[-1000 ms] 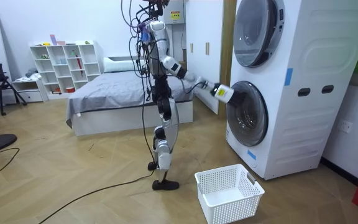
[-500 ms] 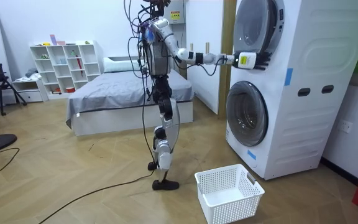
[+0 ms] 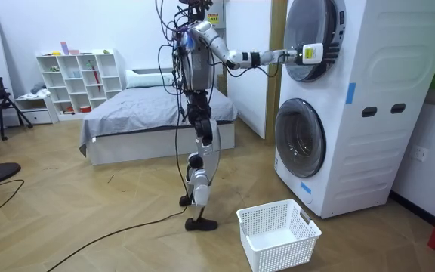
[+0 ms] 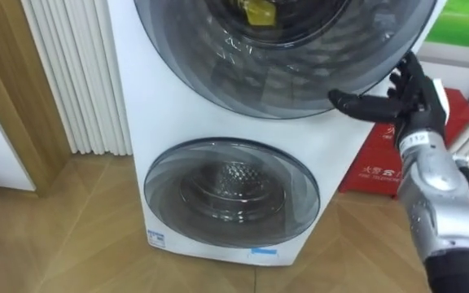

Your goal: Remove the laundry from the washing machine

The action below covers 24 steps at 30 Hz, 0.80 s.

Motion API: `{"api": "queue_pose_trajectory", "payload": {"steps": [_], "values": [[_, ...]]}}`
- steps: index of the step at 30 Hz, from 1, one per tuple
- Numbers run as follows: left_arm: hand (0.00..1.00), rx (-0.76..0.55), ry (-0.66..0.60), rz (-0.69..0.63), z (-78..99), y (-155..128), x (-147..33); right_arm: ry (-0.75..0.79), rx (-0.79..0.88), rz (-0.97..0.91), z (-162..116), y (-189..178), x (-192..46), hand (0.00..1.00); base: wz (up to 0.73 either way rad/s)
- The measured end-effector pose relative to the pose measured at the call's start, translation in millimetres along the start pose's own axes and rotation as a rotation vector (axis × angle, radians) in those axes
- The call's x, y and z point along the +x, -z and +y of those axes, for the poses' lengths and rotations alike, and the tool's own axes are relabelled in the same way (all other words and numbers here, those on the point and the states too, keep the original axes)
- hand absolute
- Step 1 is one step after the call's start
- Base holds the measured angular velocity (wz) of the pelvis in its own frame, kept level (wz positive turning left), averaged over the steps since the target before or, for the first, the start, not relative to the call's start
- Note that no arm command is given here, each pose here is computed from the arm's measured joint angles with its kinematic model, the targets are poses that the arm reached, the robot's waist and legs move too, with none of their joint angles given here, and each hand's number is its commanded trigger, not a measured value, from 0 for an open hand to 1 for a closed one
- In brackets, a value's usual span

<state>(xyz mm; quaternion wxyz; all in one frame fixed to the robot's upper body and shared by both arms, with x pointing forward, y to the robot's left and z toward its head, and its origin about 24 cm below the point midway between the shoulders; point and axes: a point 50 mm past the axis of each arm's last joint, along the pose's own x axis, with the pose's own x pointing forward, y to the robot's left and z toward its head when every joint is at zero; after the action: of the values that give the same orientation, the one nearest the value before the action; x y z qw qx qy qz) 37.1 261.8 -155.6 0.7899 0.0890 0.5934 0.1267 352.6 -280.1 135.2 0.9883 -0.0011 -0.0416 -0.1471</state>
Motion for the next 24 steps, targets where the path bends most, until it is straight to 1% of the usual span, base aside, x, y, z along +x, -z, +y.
{"api": "queue_pose_trajectory", "payload": {"steps": [5, 7, 8, 10, 14, 16, 18, 22, 24], "values": [[0.00, 0.016, -0.006, 0.014, 2.5, 1.6, -0.3, 0.008, 0.029, 0.008, -3.6, -1.9, 1.5, 0.00, -0.02], [0.00, 0.056, -0.032, 0.014, 12.1, 0.9, -0.2, -0.004, 0.039, 0.007, -2.1, -3.3, 2.5, 0.00, -0.42], [0.00, 0.069, -0.060, 0.021, 20.5, 3.3, -0.9, -0.022, 0.052, -0.017, 3.3, -13.9, 7.1, 0.00, -0.28], [0.00, 0.083, -0.059, 0.040, 16.2, 6.2, -0.4, -0.005, 0.053, -0.001, -2.6, -14.7, 9.6, 0.00, 0.13], [0.00, 0.108, -0.048, 0.013, 14.5, -4.0, 1.2, 0.015, 0.040, 0.034, -7.5, -9.9, 10.8, 0.00, 0.29], [0.00, 0.113, -0.050, 0.037, 16.3, -0.1, 0.7, 0.029, 0.048, 0.051, -10.6, -9.9, 14.5, 0.00, 0.03], [0.00, 0.114, -0.048, 0.065, 17.5, 6.4, -0.4, 0.012, 0.048, 0.036, -8.0, -16.8, 17.9, 0.00, 0.03], [0.00, 0.118, -0.057, 0.072, 21.1, 8.9, -1.1, 0.006, 0.039, 0.040, -6.9, -20.5, 21.3, 0.00, 0.10], [0.00, 0.120, -0.056, 0.091, 21.7, 16.5, -2.8, 0.004, 0.036, 0.041, -6.0, -22.9, 22.6, 0.00, 0.03]]}}
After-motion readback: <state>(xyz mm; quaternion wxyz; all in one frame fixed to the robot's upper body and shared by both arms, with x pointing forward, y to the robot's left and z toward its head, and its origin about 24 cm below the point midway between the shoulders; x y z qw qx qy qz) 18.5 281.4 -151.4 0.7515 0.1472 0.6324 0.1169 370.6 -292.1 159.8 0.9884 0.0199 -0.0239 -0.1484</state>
